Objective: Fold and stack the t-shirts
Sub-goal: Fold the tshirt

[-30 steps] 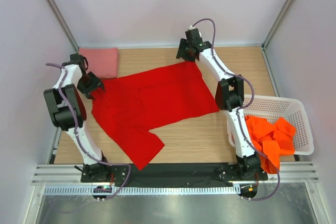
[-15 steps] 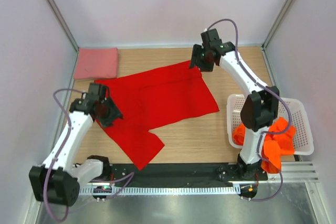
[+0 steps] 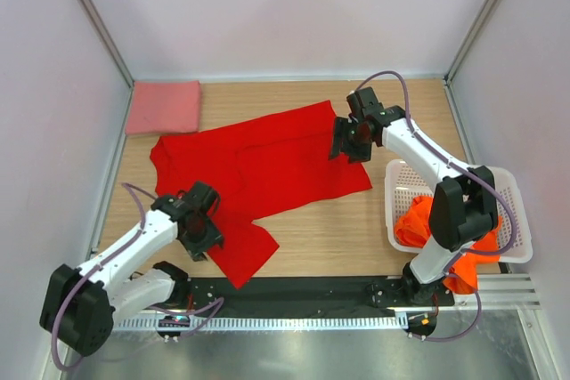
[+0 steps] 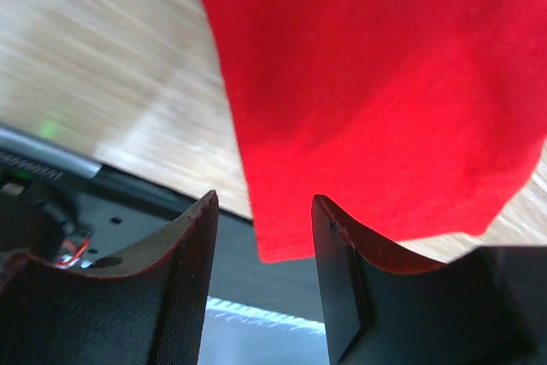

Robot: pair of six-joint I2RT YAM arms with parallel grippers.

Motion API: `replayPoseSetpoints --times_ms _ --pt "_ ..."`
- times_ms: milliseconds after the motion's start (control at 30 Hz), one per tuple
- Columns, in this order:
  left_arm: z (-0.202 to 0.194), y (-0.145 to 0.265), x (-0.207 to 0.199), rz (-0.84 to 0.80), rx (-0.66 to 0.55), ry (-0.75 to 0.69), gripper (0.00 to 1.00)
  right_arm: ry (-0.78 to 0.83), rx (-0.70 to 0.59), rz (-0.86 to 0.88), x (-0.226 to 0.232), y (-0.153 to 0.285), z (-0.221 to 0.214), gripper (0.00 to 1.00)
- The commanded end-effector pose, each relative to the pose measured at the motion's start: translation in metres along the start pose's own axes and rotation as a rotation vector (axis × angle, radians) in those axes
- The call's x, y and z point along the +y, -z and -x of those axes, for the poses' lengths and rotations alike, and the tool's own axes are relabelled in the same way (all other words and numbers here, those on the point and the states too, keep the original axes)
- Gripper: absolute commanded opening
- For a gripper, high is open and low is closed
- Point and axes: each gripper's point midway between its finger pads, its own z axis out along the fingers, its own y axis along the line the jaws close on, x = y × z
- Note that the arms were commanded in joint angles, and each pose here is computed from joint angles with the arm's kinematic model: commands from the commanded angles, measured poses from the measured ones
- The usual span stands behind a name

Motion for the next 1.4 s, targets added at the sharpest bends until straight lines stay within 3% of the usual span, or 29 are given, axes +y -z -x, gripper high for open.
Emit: replayPoseSetpoints --times_ms 0,600,800,933,1167,1200,1367 --pt "0.006 -0.016 -0.014 -0.018 -0.034 0.065 0.5 0.043 -0.075 0.047 0.01 0.015 0.012 0.63" --pt "-0.006 -0.045 0.0 0.087 0.015 0.095 0.41 0.081 -0.012 -0.061 -0.017 -0.002 -0.003 0.64" --pt "-0.005 -0.049 -0.003 0.087 0.019 0.078 0.29 0.04 0.019 -0.161 -0.045 -0.011 -0.004 0.62" --pt "-0.003 -0.047 -0.004 0.073 0.005 0.063 0.19 0.003 0.045 -0.216 -0.069 -0.016 -0.007 0.59" --pt "0.009 -0.032 -0.006 0.07 -0.045 0.025 0.03 0.03 0.121 -0.284 -0.09 -0.037 -0.019 0.43" --pt "0.009 -0.03 -0.008 0.063 -0.049 0.025 0.02 0.027 0.133 -0.288 -0.091 -0.04 -0.021 0.38" --pt "0.019 -0.019 -0.016 0.038 -0.082 0.005 0.0 0.039 0.176 -0.351 -0.105 -0.045 -0.033 0.36"
